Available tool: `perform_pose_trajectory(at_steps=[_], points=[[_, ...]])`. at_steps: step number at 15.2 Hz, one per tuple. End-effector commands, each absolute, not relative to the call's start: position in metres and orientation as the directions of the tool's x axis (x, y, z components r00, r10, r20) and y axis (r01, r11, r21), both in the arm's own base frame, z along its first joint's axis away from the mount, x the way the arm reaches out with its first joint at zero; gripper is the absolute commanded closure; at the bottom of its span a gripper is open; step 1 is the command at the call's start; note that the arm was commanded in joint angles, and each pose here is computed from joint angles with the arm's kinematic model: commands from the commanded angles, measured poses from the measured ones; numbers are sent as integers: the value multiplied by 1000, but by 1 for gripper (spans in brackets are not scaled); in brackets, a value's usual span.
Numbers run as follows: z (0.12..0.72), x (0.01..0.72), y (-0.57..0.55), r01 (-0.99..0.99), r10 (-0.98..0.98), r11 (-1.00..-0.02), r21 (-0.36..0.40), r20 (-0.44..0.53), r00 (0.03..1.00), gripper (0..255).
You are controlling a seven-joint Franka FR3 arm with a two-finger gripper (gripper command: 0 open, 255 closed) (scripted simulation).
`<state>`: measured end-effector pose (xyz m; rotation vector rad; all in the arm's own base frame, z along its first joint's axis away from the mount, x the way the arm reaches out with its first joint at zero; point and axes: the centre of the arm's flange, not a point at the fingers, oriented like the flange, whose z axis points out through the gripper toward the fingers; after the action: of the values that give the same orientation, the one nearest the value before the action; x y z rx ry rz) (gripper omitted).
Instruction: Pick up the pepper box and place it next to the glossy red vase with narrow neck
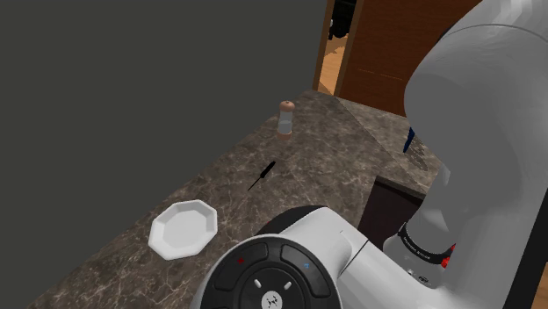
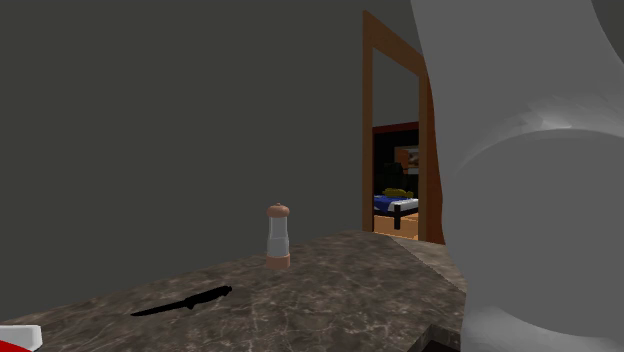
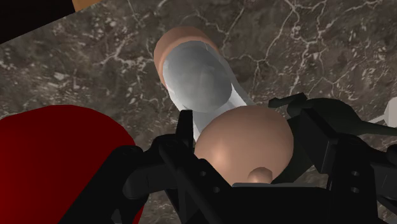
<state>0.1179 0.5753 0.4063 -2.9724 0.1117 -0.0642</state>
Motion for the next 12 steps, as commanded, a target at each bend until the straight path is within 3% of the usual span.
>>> perform_pose_trajectory(at_steps=[1, 6, 12], points=[[406, 118, 575, -71, -78, -983, -167, 37, 996, 0], [406, 118, 575, -71, -78, -983, -167, 37, 996, 0], [456, 115, 567, -71, -78, -983, -167, 37, 996, 0]])
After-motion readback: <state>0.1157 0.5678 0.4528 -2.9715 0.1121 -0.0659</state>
